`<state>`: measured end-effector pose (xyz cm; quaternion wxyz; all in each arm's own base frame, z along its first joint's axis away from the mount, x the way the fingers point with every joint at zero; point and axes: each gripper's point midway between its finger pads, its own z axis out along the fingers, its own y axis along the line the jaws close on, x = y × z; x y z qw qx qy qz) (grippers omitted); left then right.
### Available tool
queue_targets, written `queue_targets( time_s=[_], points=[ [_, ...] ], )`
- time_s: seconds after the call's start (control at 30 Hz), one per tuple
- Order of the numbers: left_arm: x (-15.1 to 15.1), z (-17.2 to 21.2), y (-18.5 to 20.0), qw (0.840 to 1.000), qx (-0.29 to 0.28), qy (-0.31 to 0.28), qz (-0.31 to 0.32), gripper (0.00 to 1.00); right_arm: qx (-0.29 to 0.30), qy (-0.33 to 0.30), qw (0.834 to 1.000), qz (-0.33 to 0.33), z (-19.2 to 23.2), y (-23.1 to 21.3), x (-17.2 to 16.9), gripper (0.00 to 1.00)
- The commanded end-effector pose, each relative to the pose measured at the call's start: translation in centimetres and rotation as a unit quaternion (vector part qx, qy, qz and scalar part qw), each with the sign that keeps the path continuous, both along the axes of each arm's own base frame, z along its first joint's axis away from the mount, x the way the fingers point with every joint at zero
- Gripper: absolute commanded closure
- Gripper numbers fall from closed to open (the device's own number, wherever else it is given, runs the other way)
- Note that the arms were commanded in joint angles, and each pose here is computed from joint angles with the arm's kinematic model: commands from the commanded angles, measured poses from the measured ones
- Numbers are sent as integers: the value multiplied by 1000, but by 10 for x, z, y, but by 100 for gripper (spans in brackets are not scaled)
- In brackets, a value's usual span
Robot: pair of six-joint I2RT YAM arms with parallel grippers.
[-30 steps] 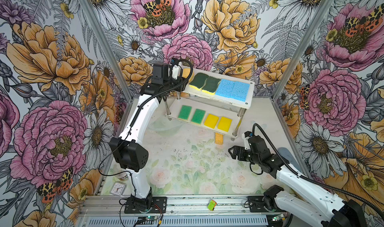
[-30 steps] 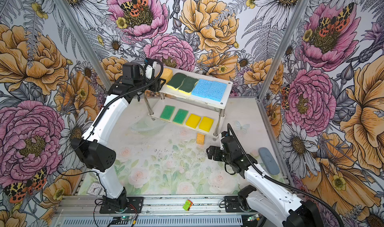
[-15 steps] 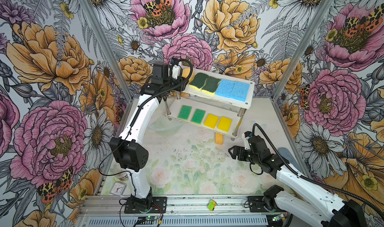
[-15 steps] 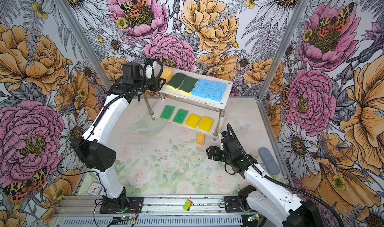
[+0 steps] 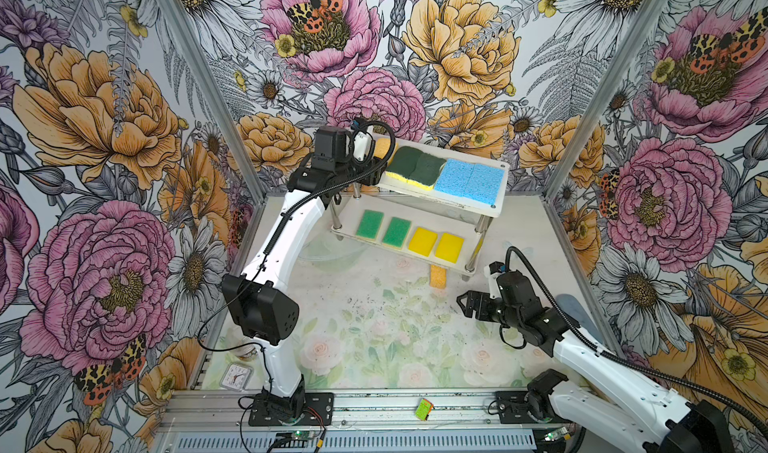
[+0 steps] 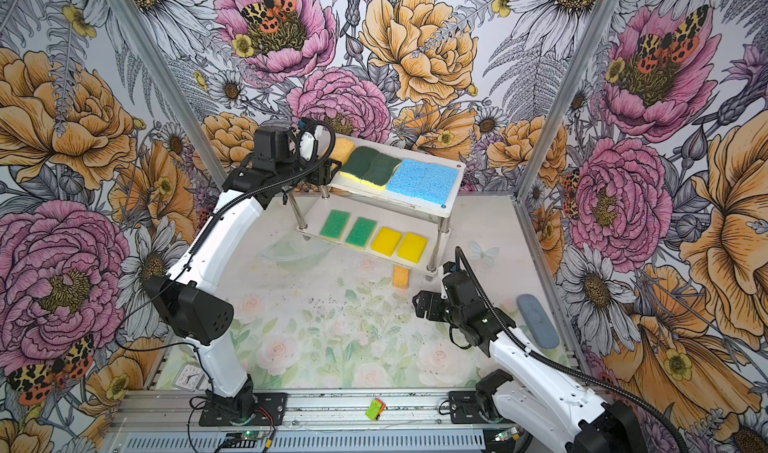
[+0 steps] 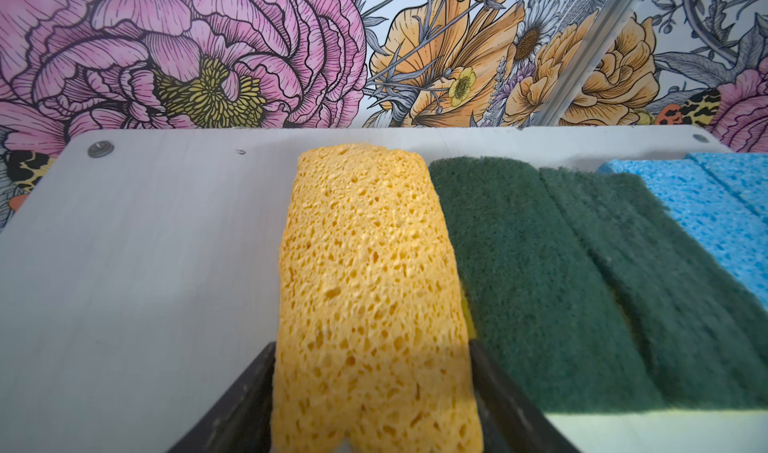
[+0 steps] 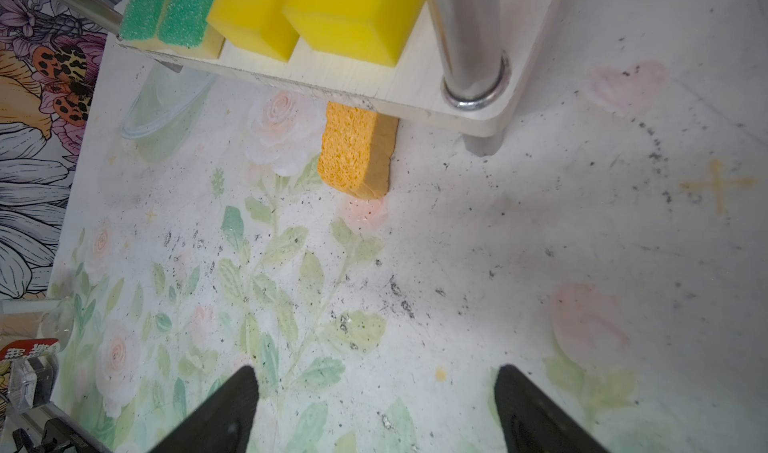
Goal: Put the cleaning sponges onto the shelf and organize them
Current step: 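Open the left gripper and lower it toward the shelf's lower tier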
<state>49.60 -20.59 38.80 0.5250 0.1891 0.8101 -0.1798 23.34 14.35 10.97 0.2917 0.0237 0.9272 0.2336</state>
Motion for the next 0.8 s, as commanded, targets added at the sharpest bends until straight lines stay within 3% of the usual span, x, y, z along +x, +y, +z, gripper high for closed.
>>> queue_targets(
  time_s=[0.0,0.37,0.6,0.77],
  points=[
    [-10,19,12,999,3,-17,33,29,2,-8,1000,-10,1,-3,2,9],
    [-18,37,18,998,-14,-35,51,26,2,-7,1000,-8,1,-3,2,9],
    [-47,50,17,998,-23,-51,43,21,2,-10,1000,-9,4,-2,4,9],
    [-78,32,14,997,-39,-47,44,18,1,-10,1000,-11,4,-2,6,9]
  ],
)
